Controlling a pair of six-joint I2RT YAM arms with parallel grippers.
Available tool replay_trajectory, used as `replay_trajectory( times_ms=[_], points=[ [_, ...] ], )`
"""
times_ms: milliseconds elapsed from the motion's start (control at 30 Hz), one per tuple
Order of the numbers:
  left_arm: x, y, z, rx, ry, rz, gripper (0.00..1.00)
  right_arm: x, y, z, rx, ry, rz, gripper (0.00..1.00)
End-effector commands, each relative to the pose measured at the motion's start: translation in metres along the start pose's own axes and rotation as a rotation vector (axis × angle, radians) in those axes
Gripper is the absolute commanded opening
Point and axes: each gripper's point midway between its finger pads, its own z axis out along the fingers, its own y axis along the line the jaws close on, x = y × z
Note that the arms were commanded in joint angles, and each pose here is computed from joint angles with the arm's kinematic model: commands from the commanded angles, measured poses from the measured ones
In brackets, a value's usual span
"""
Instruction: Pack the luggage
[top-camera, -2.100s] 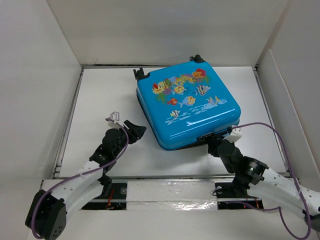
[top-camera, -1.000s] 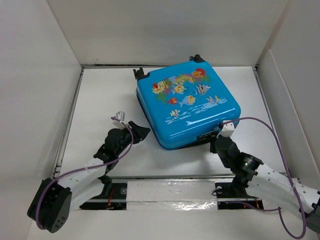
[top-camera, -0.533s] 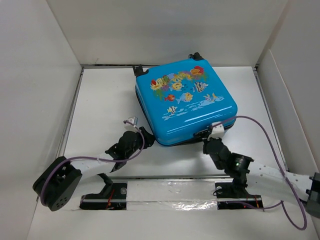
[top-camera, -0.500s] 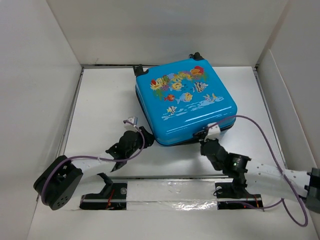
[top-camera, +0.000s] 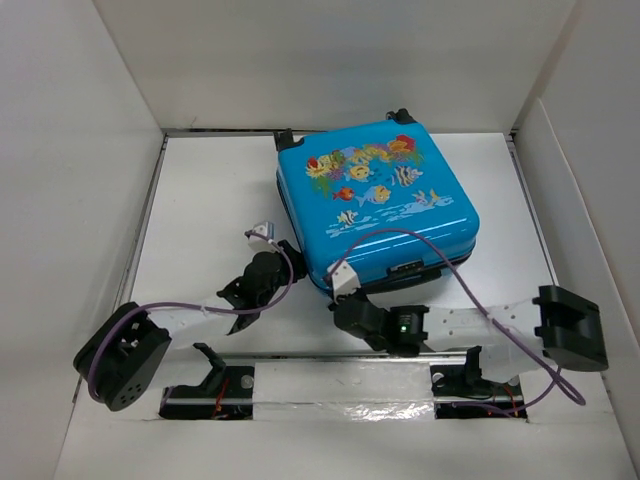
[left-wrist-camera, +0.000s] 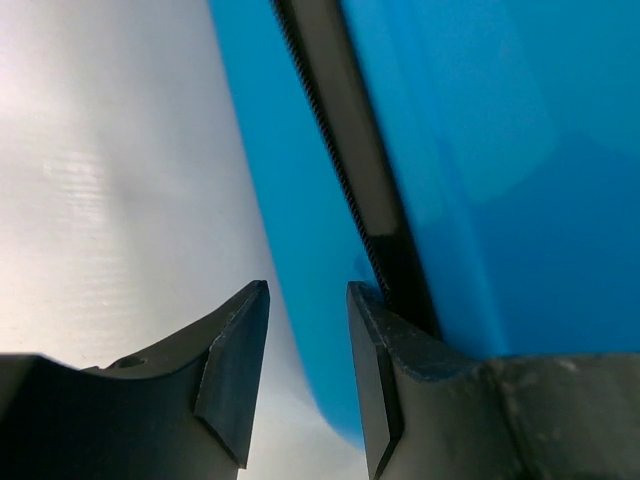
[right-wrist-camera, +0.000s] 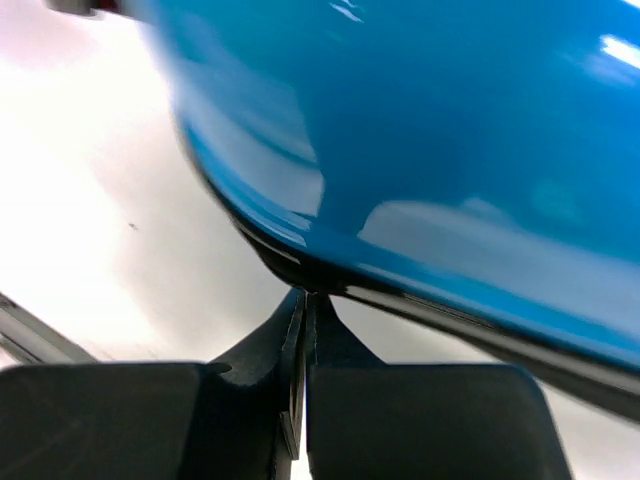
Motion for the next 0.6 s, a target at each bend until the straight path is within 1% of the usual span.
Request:
replay_trajectory(
  times_ms=[0, 33, 67, 100, 133, 167, 233, 267, 300, 333, 400, 433, 467, 500, 533, 567],
  points=[
    [-0.026, -0.105, -0.01, 0.344, -0.024, -0.083, 0.35, -0.095, 0.141, -0.02, -0.499, -0.211, 0.113, 0.0],
    [-0.025, -0.104, -0.01, 0.344, -0.02, -0.079, 0.35, -0.104, 0.154, -0.023, -0.512, -0.236, 0.112, 0.0],
    [-0.023, -0.103, -0.008, 0.34, -0.016, -0.073, 0.35, -0.106, 0.164, -0.017, -0.502, -0.244, 0.102, 0.0],
    [-0.022, -0.093, -0.004, 0.305, 0.005, -0.063, 0.35, -0.124, 0.169, -0.02, -0.49, -0.269, 0.115, 0.0],
    [-0.027, -0.087, -0.001, 0.291, -0.011, -0.063, 0.35, -0.13, 0.167, -0.018, -0.469, -0.281, 0.117, 0.0],
    [-0.034, -0.08, 0.001, 0.278, -0.039, -0.057, 0.35, -0.132, 0.173, -0.022, -0.487, -0.3, 0.1, 0.0],
    [-0.046, -0.073, 0.006, 0.241, -0.071, -0.039, 0.38, -0.149, 0.185, -0.043, -0.574, -0.399, 0.142, 0.0],
    [-0.046, -0.074, 0.007, 0.237, -0.068, -0.035, 0.39, -0.144, 0.182, -0.043, -0.567, -0.392, 0.143, 0.0],
    [-0.055, -0.076, 0.009, 0.232, -0.084, -0.037, 0.41, -0.15, 0.178, -0.053, -0.576, -0.41, 0.169, 0.0],
    [-0.058, -0.078, 0.009, 0.234, -0.086, -0.036, 0.43, -0.136, 0.171, -0.051, -0.564, -0.39, 0.166, 0.0],
    [-0.082, -0.073, 0.01, 0.203, -0.14, -0.057, 0.53, -0.126, 0.162, -0.056, -0.572, -0.38, 0.199, 0.0],
    [-0.089, -0.065, 0.012, 0.171, -0.146, -0.079, 0.57, -0.112, 0.15, -0.06, -0.575, -0.365, 0.207, 0.0],
    [-0.1, -0.059, 0.012, 0.152, -0.166, -0.099, 0.66, -0.105, 0.147, -0.064, -0.59, -0.35, 0.227, 0.0],
    [-0.122, -0.043, 0.013, 0.113, -0.207, -0.13, 0.69, -0.096, 0.143, -0.066, -0.597, -0.331, 0.224, 0.0],
    [-0.135, -0.037, 0.013, 0.092, -0.225, -0.164, 0.71, -0.096, 0.137, -0.074, -0.611, -0.333, 0.241, 0.0],
    [-0.148, -0.032, 0.013, 0.079, -0.249, -0.187, 0.75, -0.081, 0.134, -0.075, -0.622, -0.299, 0.238, 0.0]
  ],
)
